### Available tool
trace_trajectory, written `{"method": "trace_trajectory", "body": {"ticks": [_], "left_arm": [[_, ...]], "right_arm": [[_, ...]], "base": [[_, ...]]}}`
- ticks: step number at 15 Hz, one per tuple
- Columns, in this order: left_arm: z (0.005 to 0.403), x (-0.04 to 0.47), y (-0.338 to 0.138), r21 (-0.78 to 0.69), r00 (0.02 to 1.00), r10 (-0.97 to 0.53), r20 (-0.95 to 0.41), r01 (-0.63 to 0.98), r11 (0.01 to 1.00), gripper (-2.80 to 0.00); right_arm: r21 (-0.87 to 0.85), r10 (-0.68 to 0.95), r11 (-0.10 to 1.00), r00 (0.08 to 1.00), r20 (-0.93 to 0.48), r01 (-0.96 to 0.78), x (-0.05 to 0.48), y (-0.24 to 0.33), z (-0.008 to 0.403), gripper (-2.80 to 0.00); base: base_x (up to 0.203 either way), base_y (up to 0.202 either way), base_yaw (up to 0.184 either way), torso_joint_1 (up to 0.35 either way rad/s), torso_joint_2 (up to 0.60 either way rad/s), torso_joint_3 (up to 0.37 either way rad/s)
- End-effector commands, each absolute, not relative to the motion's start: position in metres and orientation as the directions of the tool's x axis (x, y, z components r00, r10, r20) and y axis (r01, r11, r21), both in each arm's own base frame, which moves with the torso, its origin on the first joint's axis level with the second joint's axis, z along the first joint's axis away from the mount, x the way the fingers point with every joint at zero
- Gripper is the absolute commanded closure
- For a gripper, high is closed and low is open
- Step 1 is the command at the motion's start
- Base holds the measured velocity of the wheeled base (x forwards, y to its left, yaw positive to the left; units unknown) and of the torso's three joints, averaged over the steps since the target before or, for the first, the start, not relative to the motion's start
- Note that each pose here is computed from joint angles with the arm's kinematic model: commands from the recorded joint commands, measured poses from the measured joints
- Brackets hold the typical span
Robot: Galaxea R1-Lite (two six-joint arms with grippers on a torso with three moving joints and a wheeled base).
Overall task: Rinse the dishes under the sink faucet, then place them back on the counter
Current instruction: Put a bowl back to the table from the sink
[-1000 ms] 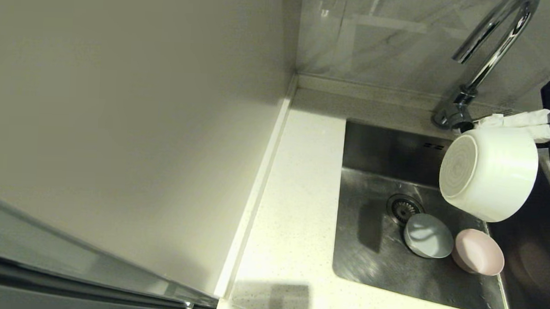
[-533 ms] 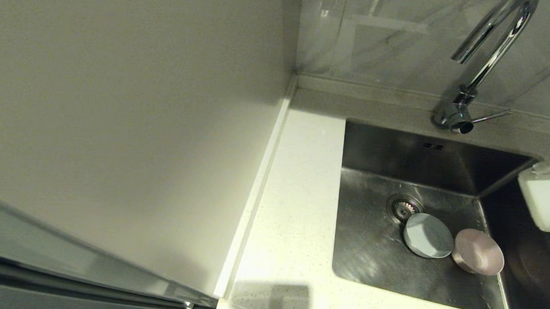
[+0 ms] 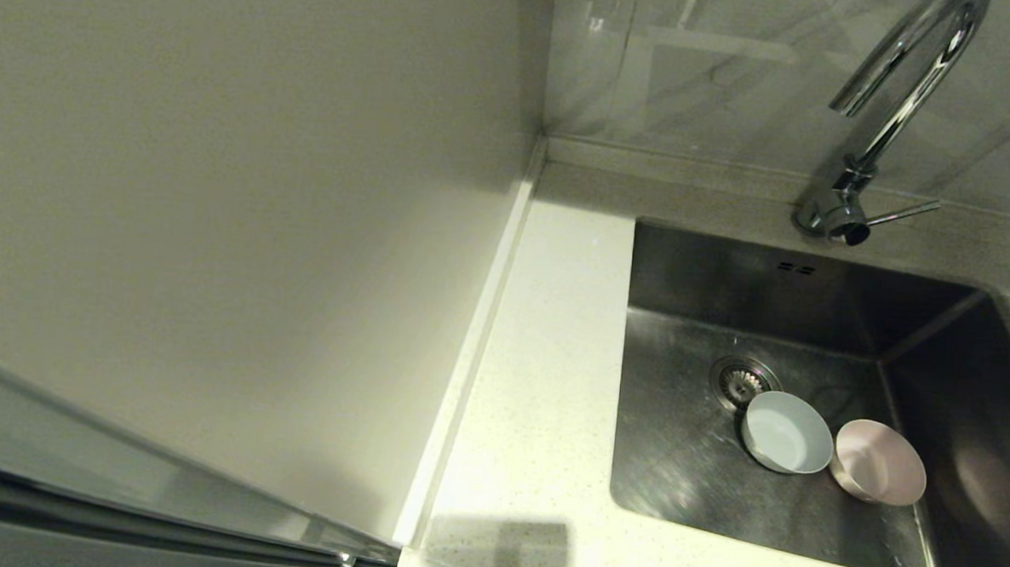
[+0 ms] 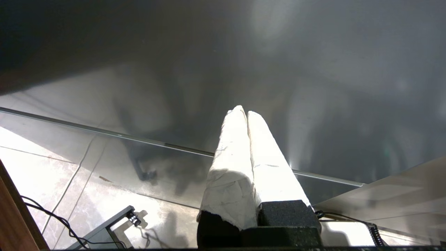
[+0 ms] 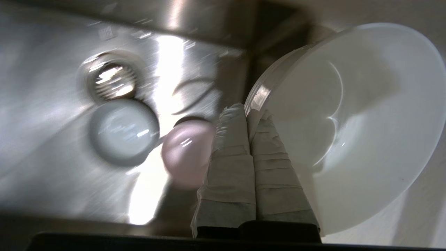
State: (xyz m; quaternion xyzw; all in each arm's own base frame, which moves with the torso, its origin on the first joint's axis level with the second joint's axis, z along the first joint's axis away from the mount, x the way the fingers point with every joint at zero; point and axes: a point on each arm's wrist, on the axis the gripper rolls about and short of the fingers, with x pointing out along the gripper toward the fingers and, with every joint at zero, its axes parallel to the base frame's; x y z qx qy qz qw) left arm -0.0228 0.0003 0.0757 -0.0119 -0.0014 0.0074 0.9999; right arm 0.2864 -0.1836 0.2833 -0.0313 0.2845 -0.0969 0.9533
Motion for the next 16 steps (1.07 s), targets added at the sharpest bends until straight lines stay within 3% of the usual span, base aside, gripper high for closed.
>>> {"method": "trace_trajectory", "body": {"ticks": [1,4,8,9,16], "left_arm": [[0.076,-0.023,0.000,-0.025,1.000,0.014,0.006,-0.014,1.000,0.00],[0.076,-0.023,0.000,-0.025,1.000,0.015,0.006,-0.015,1.000,0.00],[0.076,-0.023,0.000,-0.025,1.000,0.015,0.006,-0.015,1.000,0.00],[0.076,-0.023,0.000,-0.024,1.000,0.015,0.008,-0.015,1.000,0.00],[0.076,-0.023,0.000,-0.025,1.000,0.015,0.006,-0.015,1.000,0.00]], "right_arm": [[-0.153,-0.235,0.971,0.826,-0.512,0.182,0.309,-0.200,0.256,0.00],[-0.226,-0.325,0.942,0.847,-0.420,0.249,0.313,-0.206,0.242,0.00],[-0.276,-0.428,0.900,0.808,-0.405,0.339,0.311,-0.211,0.238,0.00],[-0.277,-0.431,0.898,0.807,-0.404,0.342,0.310,-0.212,0.238,-2.80],[-0.236,-0.424,0.903,0.832,-0.358,0.358,0.300,-0.204,0.258,-2.80]], "base": [[0.000,0.000,0.000,0.000,0.00,0.000],[0.000,0.000,0.000,0.000,0.00,0.000],[0.000,0.000,0.000,0.000,0.00,0.000],[0.000,0.000,0.000,0.000,0.00,0.000],[0.000,0.000,0.000,0.000,0.00,0.000]]}}
